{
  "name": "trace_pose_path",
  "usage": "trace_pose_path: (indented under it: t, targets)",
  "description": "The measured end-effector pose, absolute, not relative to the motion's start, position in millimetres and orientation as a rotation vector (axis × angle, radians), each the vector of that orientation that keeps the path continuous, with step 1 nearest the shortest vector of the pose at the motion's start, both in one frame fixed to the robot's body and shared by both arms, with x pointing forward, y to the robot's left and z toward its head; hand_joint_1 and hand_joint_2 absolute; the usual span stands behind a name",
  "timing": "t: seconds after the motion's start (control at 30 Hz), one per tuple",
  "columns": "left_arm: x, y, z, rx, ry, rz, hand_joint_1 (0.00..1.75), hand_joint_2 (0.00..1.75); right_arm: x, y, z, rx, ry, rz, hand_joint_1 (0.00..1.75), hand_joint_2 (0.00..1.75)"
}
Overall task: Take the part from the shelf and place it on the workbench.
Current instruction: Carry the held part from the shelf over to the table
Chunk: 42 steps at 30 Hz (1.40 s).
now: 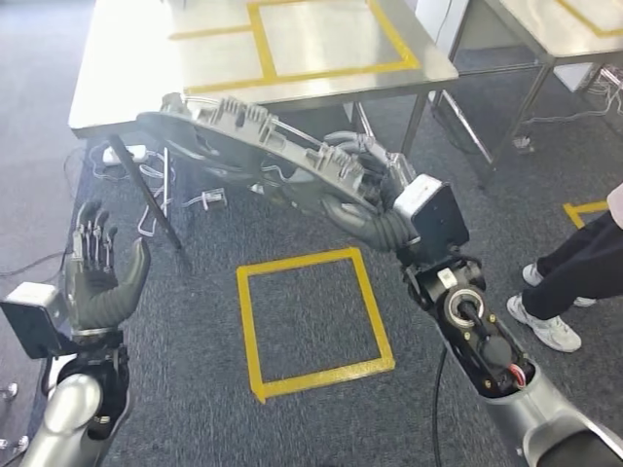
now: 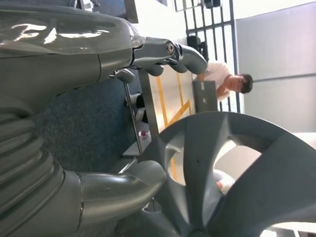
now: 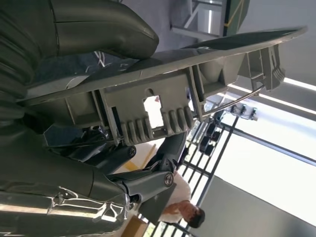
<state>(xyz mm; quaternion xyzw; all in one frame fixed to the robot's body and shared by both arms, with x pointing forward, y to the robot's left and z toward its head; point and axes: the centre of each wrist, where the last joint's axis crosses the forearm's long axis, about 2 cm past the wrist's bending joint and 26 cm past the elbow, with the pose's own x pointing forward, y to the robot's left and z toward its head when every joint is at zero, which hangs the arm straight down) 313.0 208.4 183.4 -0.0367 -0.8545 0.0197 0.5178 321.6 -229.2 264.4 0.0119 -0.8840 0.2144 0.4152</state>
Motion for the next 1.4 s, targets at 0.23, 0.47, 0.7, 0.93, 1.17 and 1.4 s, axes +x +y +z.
trace_pose_path:
  t: [0.23, 0.47, 0.7, 0.93, 1.17, 1.4]
  targets:
    - [316, 209, 184, -0.094, -2.052, 0.039, 0.0, 1.75, 327, -233, 268, 0.003, -2.225, 0.523, 1.75, 1.75]
    - [318, 208, 185, -0.096, -2.057, 0.039, 0.0, 1.75, 329, -233, 270, -0.003, -2.231, 0.523, 1.75, 1.75]
    - [319, 207, 187, -0.097, -2.061, 0.046, 0.0, 1.75, 330, -234, 269, -0.014, -2.239, 0.533, 1.75, 1.75]
    - [320, 205, 188, -0.107, -2.066, 0.048, 0.0, 1.75, 340, -237, 275, -0.047, -2.26, 0.539, 1.75, 1.75]
    - [322, 204, 191, -0.118, -2.077, 0.042, 0.0, 1.75, 359, -245, 288, -0.108, -2.293, 0.539, 1.75, 1.75]
    - [323, 204, 189, -0.118, -2.071, 0.041, 0.0, 1.75, 380, -256, 296, -0.151, -2.289, 0.555, 1.75, 1.75]
